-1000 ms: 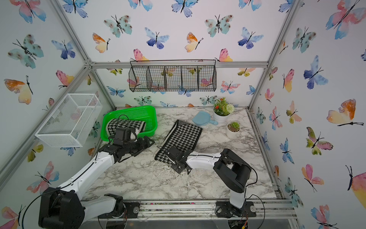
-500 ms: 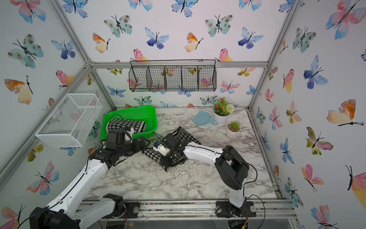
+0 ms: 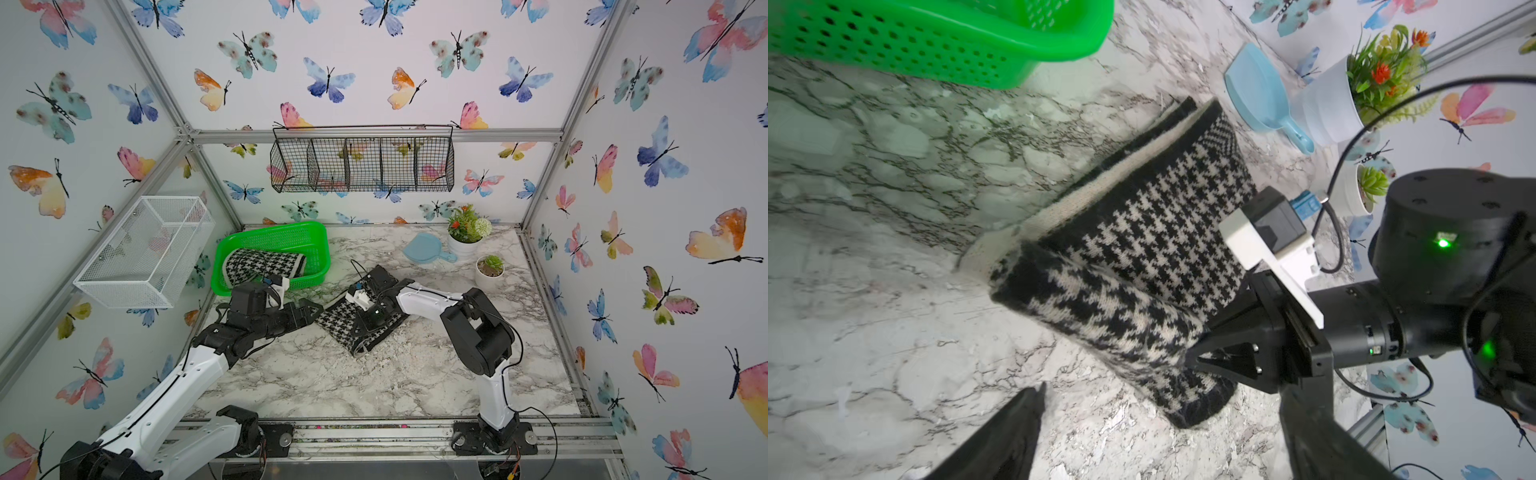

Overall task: Roll up the scarf and place it into the basket
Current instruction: Roll the scarf at the center of the board.

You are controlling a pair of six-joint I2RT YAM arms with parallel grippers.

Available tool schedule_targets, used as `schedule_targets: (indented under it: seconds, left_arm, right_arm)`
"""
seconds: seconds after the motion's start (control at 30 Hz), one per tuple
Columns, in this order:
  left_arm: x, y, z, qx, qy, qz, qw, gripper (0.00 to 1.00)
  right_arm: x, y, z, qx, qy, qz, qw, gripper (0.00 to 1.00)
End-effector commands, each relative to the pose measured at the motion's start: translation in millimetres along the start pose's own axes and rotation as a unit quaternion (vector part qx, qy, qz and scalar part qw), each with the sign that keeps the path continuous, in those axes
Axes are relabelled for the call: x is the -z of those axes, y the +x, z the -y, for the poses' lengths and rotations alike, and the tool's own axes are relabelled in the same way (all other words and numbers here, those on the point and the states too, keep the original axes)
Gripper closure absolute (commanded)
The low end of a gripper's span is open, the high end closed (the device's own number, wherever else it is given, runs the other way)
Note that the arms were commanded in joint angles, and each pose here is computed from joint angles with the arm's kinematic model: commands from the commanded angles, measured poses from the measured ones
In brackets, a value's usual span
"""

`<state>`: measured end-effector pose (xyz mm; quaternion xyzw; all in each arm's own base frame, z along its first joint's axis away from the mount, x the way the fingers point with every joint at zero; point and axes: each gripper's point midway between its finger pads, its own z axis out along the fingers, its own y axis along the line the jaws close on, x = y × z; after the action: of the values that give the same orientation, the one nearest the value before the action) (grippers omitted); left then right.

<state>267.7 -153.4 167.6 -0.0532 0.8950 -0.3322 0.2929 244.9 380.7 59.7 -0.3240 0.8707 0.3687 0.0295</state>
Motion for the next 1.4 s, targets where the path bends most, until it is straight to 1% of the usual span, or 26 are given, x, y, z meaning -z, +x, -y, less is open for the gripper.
schedule_targets:
  seconds: [0.0,0.17,0.4,0.53,0.67,0.7,0.83,0.93,0.97,1.03,1.2,1.3,1.37]
  left_arm:
    - [-11,0,19,-0.009,0.044,0.003,0.999,0.10]
    - [-30,8,30,-0.007,0.071,-0.017,0.997,0.10]
    - [-49,15,35,-0.012,0.077,-0.030,0.997,0.10]
    - [-59,17,33,-0.011,0.075,-0.032,0.997,0.10]
    - [-75,15,23,-0.012,0.054,-0.034,0.998,0.10]
    - [-79,14,21,-0.013,0.049,-0.034,0.998,0.10]
    - [-97,8,12,-0.021,0.030,-0.031,0.999,0.11]
    - [-110,2,10,-0.027,0.023,-0.035,0.999,0.11]
    - [-114,0,12,-0.029,0.025,-0.036,0.999,0.11]
    - [-120,-4,15,-0.031,0.030,-0.038,0.998,0.11]
    - [-128,-11,18,-0.033,0.032,-0.039,0.998,0.11]
    - [-136,-10,14,-0.028,0.026,-0.049,0.998,0.11]
    - [-142,-7,9,-0.023,0.019,-0.058,0.998,0.11]
  right_arm:
    - [-8,14,16,-0.039,0.005,-0.015,0.999,0.98]
    - [-6,18,30,-0.063,0.024,-0.012,0.998,0.98]
    - [-3,23,40,-0.082,0.027,-0.004,0.996,0.98]
    - [-4,26,45,-0.091,0.025,0.000,0.996,0.98]
    - [-3,26,46,-0.094,0.028,0.006,0.995,0.98]
    - [-2,26,46,-0.094,0.030,0.009,0.995,0.95]
    - [5,24,41,-0.090,0.031,0.027,0.995,0.80]
    - [10,25,37,-0.090,0.028,0.035,0.995,0.64]
    - [11,26,36,-0.092,0.024,0.038,0.995,0.61]
    - [12,29,33,-0.095,0.016,0.041,0.994,0.59]
    - [15,36,21,-0.098,-0.016,0.057,0.993,0.57]
    - [21,39,13,-0.087,-0.009,0.069,0.994,0.57]
    - [29,41,12,-0.087,0.012,0.080,0.993,0.56]
